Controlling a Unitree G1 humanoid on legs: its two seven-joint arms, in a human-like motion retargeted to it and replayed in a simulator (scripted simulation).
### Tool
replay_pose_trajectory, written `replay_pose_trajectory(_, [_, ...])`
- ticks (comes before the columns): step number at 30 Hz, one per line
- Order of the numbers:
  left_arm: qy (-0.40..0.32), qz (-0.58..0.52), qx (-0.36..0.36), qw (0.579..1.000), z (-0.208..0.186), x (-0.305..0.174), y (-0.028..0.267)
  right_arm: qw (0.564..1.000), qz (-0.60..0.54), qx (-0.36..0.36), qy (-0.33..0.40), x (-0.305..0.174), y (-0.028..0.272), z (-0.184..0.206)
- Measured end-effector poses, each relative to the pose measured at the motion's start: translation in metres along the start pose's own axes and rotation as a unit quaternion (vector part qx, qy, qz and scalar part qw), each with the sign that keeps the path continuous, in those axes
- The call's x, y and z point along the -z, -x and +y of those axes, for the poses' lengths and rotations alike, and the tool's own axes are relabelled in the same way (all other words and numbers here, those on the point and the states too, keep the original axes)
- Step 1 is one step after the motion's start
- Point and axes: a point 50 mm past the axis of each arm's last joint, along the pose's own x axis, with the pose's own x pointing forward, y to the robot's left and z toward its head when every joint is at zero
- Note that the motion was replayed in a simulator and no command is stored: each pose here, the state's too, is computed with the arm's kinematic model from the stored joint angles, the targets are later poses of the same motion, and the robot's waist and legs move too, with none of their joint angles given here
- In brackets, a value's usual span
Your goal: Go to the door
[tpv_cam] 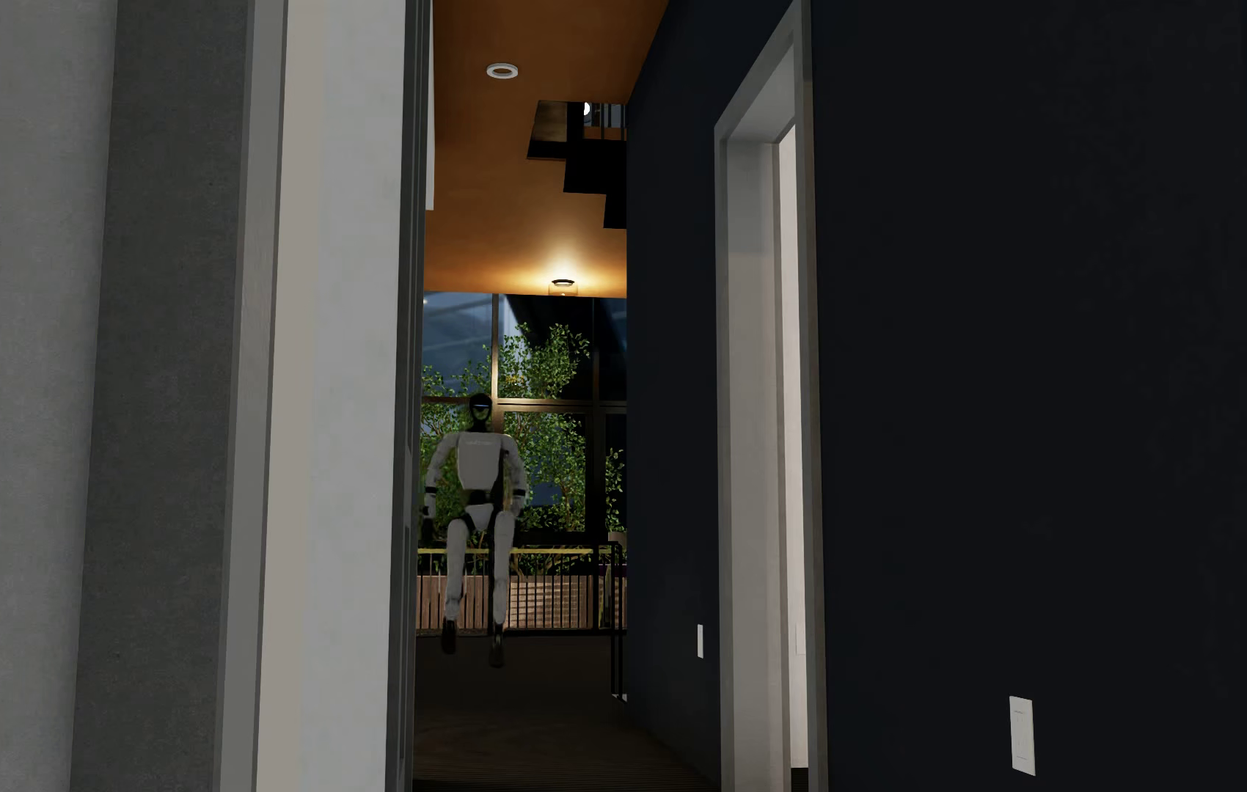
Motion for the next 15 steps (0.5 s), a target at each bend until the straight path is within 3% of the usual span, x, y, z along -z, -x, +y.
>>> replay_pose_trajectory(2, [0.005, -0.021, -0.051, 0.998, 0.039, -0.014, 0.0, 0.998, 0.022, -0.029, 0.042, 0.013, 0.002, 0.016])
replay_pose_trajectory(6, [0.05, -0.097, -0.156, 0.982, 0.109, -0.048, 0.014, 0.999, 0.026, -0.028, 0.021, 0.022, 0.006, 0.018])
replay_pose_trajectory(9, [0.067, -0.147, -0.193, 0.968, 0.132, -0.07, 0.024, 1.0, -0.003, -0.007, 0.022, 0.001, 0.001, 0.001])
replay_pose_trajectory(12, [0.054, -0.126, -0.146, 0.98, 0.1, -0.063, 0.013, 0.998, -0.046, 0.039, -0.001, -0.026, -0.001, -0.031])
replay_pose_trajectory(15, [0.016, -0.023, -0.021, 0.999, 0.012, -0.01, 0.001, 0.992, -0.077, 0.082, -0.051, -0.041, 0.003, -0.059])
